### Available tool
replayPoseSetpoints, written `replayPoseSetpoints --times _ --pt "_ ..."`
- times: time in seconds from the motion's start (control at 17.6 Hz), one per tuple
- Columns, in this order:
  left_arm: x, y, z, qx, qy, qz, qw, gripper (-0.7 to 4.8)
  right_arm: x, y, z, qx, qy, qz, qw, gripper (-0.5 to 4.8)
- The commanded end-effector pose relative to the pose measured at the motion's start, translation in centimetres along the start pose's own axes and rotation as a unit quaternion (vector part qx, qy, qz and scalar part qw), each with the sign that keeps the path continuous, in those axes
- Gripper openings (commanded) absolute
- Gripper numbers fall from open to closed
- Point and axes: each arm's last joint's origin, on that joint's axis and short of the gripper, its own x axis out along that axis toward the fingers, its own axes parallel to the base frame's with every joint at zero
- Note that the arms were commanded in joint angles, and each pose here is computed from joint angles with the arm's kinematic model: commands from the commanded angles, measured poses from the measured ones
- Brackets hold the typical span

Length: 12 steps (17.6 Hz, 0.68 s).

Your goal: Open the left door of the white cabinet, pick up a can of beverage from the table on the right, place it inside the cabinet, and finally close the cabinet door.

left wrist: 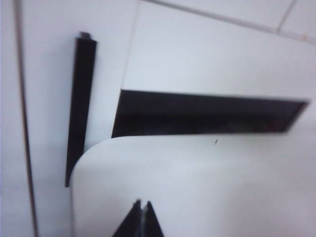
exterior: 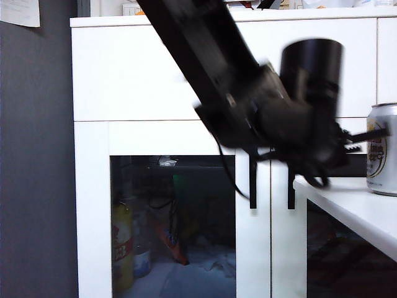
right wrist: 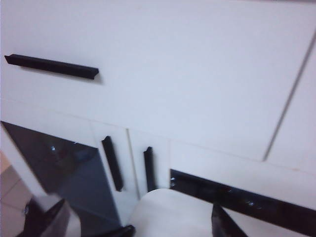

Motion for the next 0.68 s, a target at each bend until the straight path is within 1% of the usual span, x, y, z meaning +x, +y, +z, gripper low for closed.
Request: replayPoseSetpoints --times 0.06,0.17,0.23,0.28,0.34,0.4,0.51,0.57,0.62,0.68 --pt "0.2 2.0 3.9 0.025 0.066 -0.015 0.997 -0.06 -1.7 -0.3 0.8 -0.010 -0.031 -0.023 0.999 3.68" --pt "-0.9 3.0 7.0 0.047 0.117 0.005 0.992 -0.05 -2.3 -0.3 1.0 -0.012 -0.040 -0.030 0.999 3.68" --pt "-2.2 3.5 9.2 0.060 0.145 0.016 0.987 -0.06 -2.4 -0.3 1.0 -0.013 -0.042 -0.032 0.998 3.68" --pt "-3.7 3.8 11.6 0.069 0.165 0.023 0.984 -0.06 -2.5 -0.3 1.0 -0.013 -0.043 -0.032 0.998 3.68" --pt "-6.1 4.1 14.9 0.073 0.175 0.026 0.982 -0.06 -2.5 -0.2 1.0 -0.013 -0.044 -0.032 0.998 3.68" --pt "-8.1 4.4 17.8 0.069 0.166 0.023 0.983 -0.06 -2.6 -0.2 1.0 -0.010 -0.044 -0.032 0.998 3.68" --pt "-11.5 4.9 22.5 0.048 0.120 0.011 0.992 -0.06 -2.6 -0.2 1.0 0.013 -0.045 -0.029 0.998 3.68" --pt "-14.0 5.3 25.6 0.028 0.078 0.000 0.997 -0.06 -2.6 -0.2 1.0 0.021 -0.045 -0.028 0.998 3.68" --pt "-16.5 5.8 28.3 0.010 0.039 -0.010 0.999 -0.06 -2.8 -0.1 1.1 0.025 -0.048 -0.027 0.998 3.68" --pt "-18.5 6.3 30.3 -0.006 0.004 -0.019 1.000 -0.06 -2.9 -0.1 1.1 0.023 -0.051 -0.028 0.998 3.68"
